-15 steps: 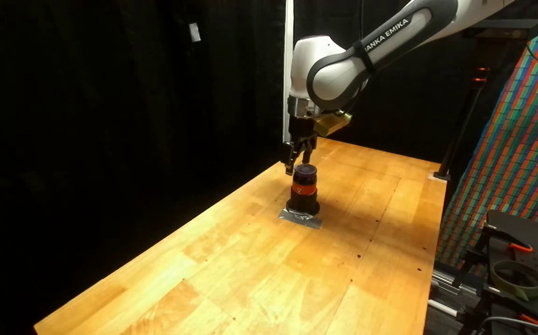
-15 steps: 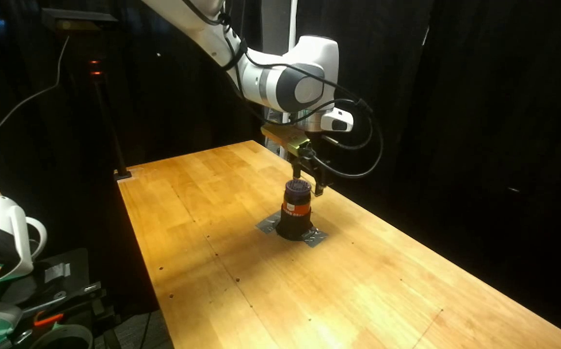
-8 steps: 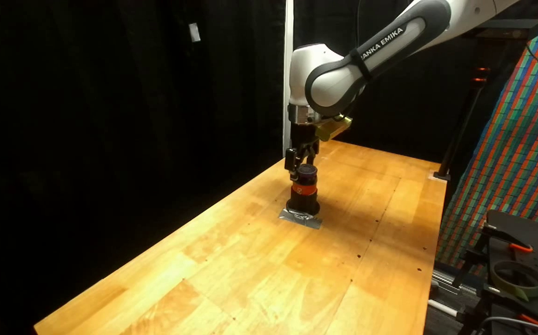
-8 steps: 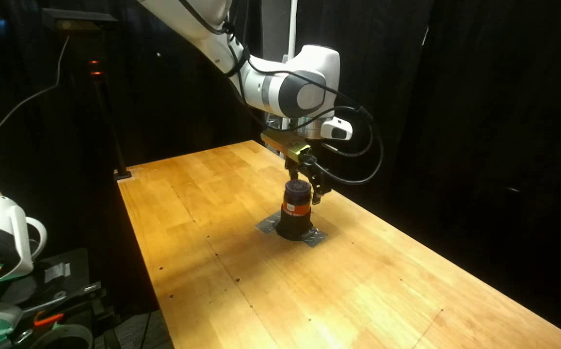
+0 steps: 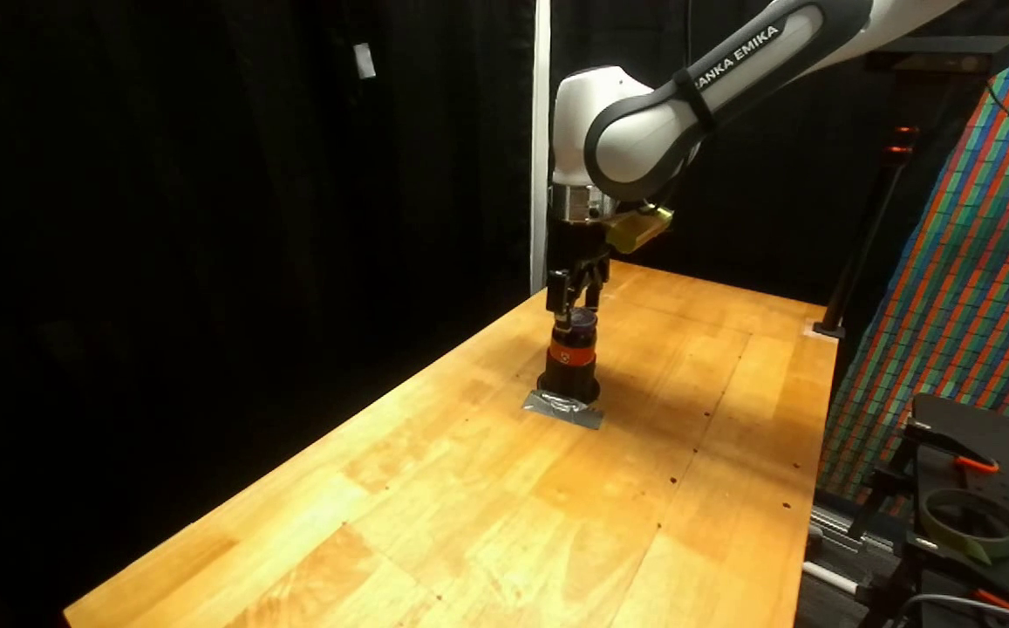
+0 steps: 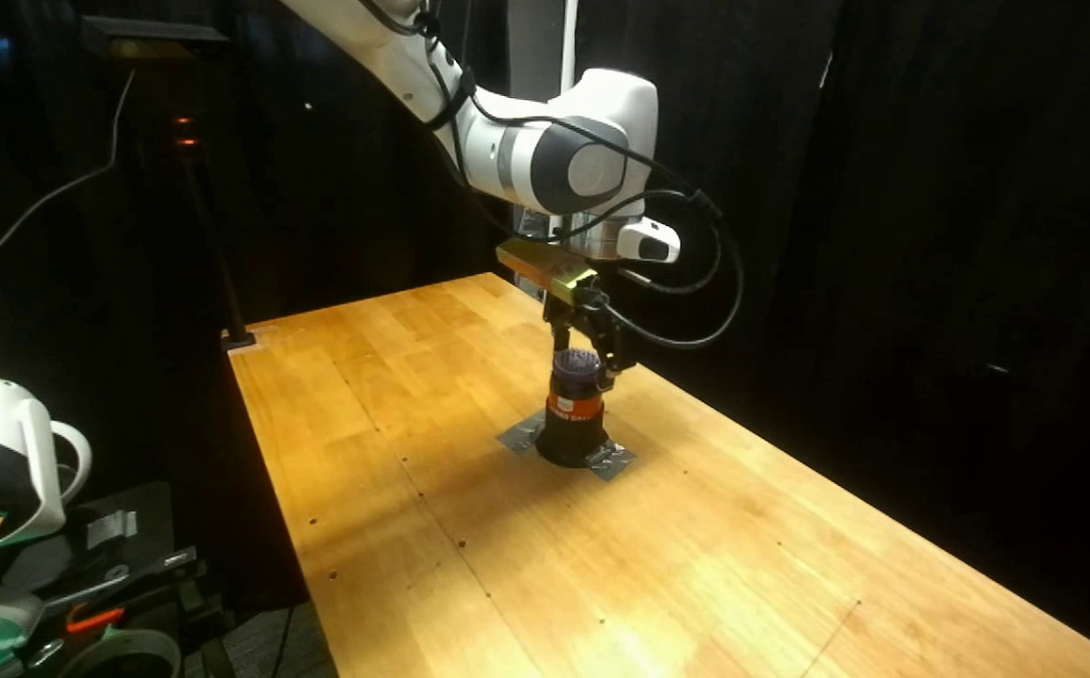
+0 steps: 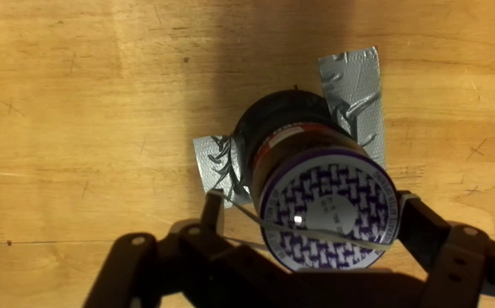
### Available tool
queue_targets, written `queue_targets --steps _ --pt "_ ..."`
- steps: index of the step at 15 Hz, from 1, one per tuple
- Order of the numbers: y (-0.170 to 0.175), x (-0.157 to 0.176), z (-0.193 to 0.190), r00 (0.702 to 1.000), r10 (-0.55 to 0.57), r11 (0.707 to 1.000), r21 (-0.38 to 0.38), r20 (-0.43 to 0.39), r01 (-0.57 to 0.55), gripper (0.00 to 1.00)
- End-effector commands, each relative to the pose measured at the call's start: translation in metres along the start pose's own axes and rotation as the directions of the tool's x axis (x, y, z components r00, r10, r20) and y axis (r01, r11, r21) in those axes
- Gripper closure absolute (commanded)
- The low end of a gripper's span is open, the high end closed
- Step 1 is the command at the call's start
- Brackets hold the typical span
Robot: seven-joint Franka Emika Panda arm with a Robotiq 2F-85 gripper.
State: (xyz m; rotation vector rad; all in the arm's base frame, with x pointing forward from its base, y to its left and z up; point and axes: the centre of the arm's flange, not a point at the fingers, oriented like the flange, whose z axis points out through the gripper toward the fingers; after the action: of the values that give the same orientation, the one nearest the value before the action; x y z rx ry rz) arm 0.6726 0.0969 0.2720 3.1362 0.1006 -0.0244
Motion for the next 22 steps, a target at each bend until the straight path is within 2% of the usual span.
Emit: queue_targets --steps 1,11,14,15,16,17,20,22 --pt "0.015 -0.036 -0.003 0.999 -0.03 0.999 0.033 0.045 0.029 0.0" --pt "0.044 -0.065 0.002 0.997 -0.023 0.993 0.118 0.072 0.014 0.0" --pt "0.052 -0.075 0.009 0.999 -0.003 0.988 0.152 0.046 -0.004 0.0" --pt "0.053 -0.079 0.012 0.999 0.004 0.988 0.153 0.034 -0.009 0.25" --pt "0.053 -0.084 0.018 1.0 0.014 0.989 0.145 0.001 -0.014 0.26" --pt "0.053 -0.09 0.023 1.0 0.016 0.989 0.144 -0.025 -0.013 0.32" --pt "0.057 -0.113 0.035 0.988 0.042 0.991 0.133 -0.147 -0.022 0.58" --pt "0.06 -0.129 0.039 0.968 0.067 0.99 0.135 -0.244 -0.034 0.72"
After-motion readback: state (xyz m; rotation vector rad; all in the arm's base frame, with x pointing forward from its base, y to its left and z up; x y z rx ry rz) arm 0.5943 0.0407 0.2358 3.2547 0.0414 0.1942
